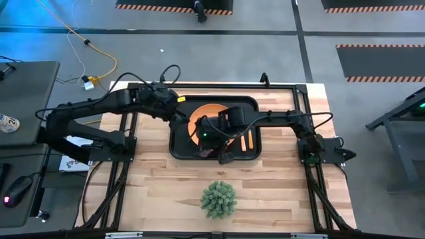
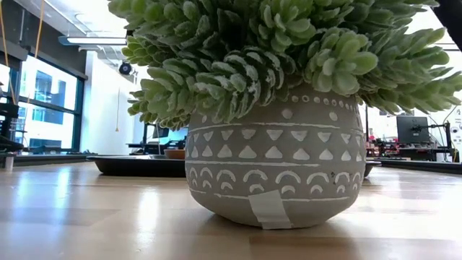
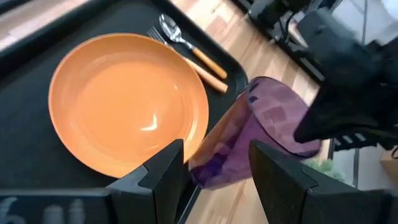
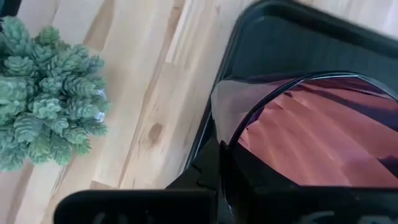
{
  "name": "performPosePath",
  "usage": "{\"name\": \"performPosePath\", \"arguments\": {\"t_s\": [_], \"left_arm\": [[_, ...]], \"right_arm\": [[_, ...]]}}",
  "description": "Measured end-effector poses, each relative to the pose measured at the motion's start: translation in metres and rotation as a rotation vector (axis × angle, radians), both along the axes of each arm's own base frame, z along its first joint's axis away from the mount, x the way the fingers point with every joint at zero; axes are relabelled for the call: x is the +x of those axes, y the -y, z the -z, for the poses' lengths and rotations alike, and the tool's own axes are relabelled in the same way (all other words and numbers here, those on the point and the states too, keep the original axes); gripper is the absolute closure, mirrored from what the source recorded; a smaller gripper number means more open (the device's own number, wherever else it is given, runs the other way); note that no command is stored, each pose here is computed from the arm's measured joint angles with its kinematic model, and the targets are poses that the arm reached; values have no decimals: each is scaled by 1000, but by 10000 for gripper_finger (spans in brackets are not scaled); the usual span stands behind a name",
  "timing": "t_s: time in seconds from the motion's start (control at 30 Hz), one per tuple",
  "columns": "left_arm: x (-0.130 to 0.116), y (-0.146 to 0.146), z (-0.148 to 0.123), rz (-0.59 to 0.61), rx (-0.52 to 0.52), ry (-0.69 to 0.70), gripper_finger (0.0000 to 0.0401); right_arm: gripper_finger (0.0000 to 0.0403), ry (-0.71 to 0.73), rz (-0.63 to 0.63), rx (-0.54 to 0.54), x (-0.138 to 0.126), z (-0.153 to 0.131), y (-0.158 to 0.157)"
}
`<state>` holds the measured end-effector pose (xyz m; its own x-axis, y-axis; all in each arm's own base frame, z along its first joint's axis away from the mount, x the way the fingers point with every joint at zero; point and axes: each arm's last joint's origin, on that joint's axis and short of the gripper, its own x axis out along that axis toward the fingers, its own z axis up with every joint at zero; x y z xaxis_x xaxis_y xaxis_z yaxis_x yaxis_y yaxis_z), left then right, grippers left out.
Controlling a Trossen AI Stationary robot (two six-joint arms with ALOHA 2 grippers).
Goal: Pick and place plate/cup/fork/spoon on tray
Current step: Put the purple cup on the black tray
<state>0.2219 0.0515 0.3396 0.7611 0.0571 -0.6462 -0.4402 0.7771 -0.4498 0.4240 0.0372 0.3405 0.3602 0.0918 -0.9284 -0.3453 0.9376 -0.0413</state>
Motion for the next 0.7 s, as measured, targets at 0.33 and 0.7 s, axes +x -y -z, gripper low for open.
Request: {"name": "performPosePath", "arguments": {"t_s": [0.33, 0.7], "left_arm": [[25, 7, 22, 73, -37, -92, 231], [30, 11, 23, 110, -60, -72, 231]], "right_arm": [[403, 65, -99, 29, 7, 1, -13], [403, -6, -151, 40, 14, 20, -14]]}}
